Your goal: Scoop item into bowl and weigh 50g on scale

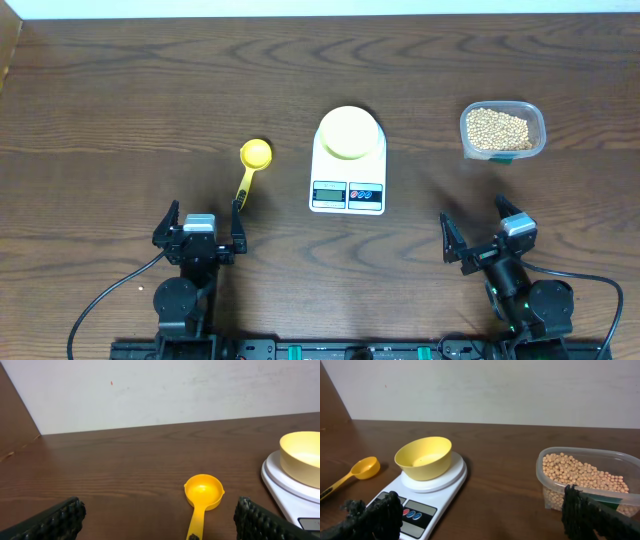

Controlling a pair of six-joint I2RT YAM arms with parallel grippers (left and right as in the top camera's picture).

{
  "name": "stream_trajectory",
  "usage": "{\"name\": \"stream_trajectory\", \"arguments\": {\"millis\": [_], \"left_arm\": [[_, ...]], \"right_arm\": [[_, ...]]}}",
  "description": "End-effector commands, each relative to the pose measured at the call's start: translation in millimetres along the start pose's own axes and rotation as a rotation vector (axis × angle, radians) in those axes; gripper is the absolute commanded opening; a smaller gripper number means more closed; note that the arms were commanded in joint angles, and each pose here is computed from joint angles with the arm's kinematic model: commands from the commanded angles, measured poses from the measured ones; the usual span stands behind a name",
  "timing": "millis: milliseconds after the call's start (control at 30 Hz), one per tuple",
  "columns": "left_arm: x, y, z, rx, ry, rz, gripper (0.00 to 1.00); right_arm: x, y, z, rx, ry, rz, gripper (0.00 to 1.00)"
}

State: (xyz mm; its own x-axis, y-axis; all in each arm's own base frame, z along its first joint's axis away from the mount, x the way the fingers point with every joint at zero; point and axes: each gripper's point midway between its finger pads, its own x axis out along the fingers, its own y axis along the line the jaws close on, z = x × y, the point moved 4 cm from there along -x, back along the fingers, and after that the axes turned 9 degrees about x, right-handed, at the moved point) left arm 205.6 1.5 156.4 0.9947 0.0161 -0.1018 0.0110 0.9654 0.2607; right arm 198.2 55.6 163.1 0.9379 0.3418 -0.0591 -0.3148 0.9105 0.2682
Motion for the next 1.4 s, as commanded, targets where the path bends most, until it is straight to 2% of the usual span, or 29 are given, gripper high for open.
{"name": "stream_trajectory", "arguments": {"millis": [0, 100, 267, 367, 533, 667, 800, 1033, 1167, 1200, 1233, 1300, 1333, 1367], "left_arm": [[0, -1, -6, -0.008, 0.02, 0.003, 0.97], [-2, -4, 11, -0.016, -0.047, -0.041, 0.98], [-10, 0, 43, -0.133, -0.109, -0.067, 0.98], [-19, 8, 72, -0.178, -0.091, -0.073, 0.98], [-19, 21, 124, -0.18, 0.048, -0.107, 0.98], [0, 23, 144, -0.188, 0.29, -0.169, 0.98], [28, 18, 130, -0.193, 0.662, -0.232, 0.98], [77, -1, 61, -0.202, 1.009, -0.286, 0.98], [94, -27, 22, -0.275, 1.162, -0.404, 1.0], [96, -31, 13, -0.281, 1.197, -0.415, 0.93], [99, -35, -1, -0.284, 1.249, -0.421, 0.81], [102, -42, -27, -0.289, 1.349, -0.432, 0.49], [102, -44, -35, -0.29, 1.376, -0.435, 0.39], [103, -45, -40, -0.291, 1.397, -0.437, 0.25]], "right_arm": [[0, -2, 0, -0.005, 0.001, -0.009, 0.99], [0, -2, 0, -0.005, 0.001, -0.009, 0.99], [0, -2, 0, -0.005, 0.001, -0.009, 0.99], [0, -2, 0, -0.005, 0.001, -0.009, 0.99], [0, -2, 0, -0.005, 0.001, -0.009, 0.99], [0, -2, 0, -0.005, 0.001, -0.008, 0.99], [0, -2, 0, -0.005, 0.001, -0.009, 0.99], [0, -2, 0, -0.005, 0.001, -0.009, 0.99], [0, -2, 0, -0.005, 0.001, -0.009, 0.99], [0, -2, 0, -0.005, 0.001, -0.009, 0.99], [0, -2, 0, -0.005, 0.001, -0.009, 0.99], [0, -2, 0, -0.005, 0.001, -0.009, 0.99], [0, -2, 0, -0.005, 0.001, -0.009, 0.99], [0, -2, 0, -0.005, 0.001, -0.009, 0.99]]}}
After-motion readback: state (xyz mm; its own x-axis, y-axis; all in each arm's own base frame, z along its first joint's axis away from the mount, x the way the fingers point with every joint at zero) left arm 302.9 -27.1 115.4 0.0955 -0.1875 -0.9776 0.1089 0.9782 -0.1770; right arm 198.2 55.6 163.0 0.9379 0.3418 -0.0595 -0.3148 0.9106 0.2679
